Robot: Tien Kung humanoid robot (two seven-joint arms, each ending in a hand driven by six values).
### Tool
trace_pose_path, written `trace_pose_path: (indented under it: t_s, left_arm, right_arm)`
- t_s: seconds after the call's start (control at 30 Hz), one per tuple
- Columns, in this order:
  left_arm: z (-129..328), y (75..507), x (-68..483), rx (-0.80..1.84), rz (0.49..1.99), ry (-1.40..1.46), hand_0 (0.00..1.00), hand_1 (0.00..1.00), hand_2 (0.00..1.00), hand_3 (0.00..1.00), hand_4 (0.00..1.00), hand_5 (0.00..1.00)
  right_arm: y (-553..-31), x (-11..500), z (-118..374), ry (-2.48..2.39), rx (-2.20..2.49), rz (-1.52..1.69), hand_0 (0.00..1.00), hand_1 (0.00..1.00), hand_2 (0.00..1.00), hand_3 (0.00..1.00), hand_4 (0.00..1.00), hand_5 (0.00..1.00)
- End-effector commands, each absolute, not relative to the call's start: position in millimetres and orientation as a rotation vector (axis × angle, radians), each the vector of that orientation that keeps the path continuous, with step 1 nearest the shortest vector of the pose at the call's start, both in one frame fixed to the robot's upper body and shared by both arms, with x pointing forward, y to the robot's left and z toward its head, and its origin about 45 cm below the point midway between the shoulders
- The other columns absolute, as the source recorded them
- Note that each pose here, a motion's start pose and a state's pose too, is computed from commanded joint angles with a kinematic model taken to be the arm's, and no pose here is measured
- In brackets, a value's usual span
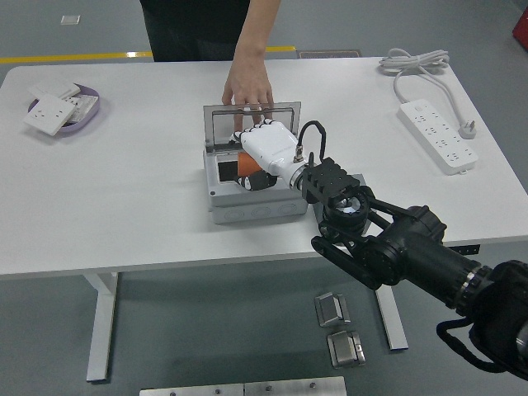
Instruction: Pick up the cylinder from the cube,place it in the box,flap close box
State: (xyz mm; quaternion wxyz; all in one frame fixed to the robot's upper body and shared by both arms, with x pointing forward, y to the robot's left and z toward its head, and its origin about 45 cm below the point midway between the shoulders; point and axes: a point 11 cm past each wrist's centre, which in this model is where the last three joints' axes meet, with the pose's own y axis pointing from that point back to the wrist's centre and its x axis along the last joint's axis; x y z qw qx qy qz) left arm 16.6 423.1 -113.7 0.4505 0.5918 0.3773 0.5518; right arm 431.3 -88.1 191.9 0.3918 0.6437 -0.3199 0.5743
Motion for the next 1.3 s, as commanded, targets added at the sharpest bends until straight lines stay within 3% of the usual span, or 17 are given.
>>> trace_pose_path:
  t_s: [0.33, 0.67, 1.3]
  left_arm:
    - [-115, 420, 14, 1.462, 1.365, 0.942, 0.583, 0.615, 0.566, 0.606, 0.647, 0.264]
    - [-114, 423, 15, 1.467, 1.366, 0.934, 0.583, 0.615, 0.566, 0.606, 0.647, 0.264]
    - [-113, 424, 21, 1.465, 1.358, 0.916, 0.583, 0.615, 0.567, 0.607, 0.646, 0.268]
  right_arm:
    - [-93, 421, 219, -0.987, 1.950, 1.304, 0.876, 0.744, 0.735, 0.809, 0.856, 0.279]
    - [-132, 461, 276, -1.269, 2.060, 1.077, 0.837, 0.724, 0.722, 0.796, 0.866, 0.310]
    - [-172, 491, 232, -1.337, 1.961, 0.870, 0.819, 0.704, 0.701, 0.781, 0.841, 0.308]
